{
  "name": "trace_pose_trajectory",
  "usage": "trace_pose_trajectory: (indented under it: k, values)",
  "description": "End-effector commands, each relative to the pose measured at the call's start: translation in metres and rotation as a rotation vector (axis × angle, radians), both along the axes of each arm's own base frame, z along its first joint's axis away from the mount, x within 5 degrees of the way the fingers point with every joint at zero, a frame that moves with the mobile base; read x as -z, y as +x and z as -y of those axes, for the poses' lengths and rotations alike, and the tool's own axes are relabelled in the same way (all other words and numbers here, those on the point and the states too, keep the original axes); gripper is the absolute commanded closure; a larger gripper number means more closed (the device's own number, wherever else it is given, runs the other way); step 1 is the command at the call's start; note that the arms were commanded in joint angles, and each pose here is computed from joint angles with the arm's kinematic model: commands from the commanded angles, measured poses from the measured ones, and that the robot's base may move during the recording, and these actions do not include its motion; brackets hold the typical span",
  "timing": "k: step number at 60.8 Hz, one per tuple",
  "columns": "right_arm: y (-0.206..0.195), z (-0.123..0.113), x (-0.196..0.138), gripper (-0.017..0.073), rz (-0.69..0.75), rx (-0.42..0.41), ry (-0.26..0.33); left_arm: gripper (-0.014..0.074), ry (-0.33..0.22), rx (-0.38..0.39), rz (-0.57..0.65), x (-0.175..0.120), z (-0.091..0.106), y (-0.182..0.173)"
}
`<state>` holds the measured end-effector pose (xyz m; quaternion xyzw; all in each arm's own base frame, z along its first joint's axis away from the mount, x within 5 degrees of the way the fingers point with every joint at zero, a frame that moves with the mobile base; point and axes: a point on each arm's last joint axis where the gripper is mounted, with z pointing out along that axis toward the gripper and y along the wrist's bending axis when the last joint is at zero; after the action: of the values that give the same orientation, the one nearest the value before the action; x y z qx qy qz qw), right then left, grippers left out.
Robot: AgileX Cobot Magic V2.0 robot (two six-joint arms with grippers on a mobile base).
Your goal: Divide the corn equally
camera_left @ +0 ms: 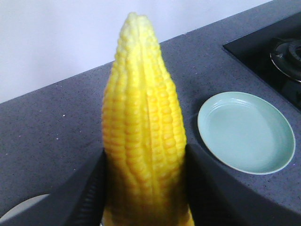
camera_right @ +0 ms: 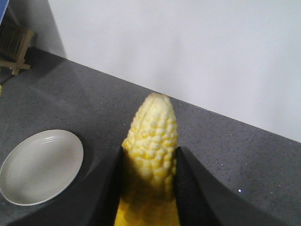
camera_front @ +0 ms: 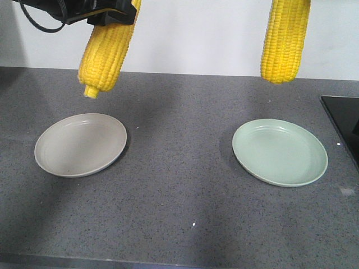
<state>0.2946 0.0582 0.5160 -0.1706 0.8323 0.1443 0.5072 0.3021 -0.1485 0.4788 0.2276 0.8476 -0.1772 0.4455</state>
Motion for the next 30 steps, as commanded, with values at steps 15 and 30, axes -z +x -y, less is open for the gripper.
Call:
trace_pose_trajectory:
  k: [15, 30]
  values:
    - [-0.0150, 0.0019, -0.0241, 0.0564, 0.125, 0.010, 0.037, 0.0599, -0.077, -0.010, 0.104, -0.0259, -0.0049, -0.0122]
    - [-0.0150, 0.0019, -0.0241, 0.0564, 0.125, 0.010, 0.037, 0.0599, -0.077, -0.010, 0.104, -0.0259, -0.0049, -0.0122]
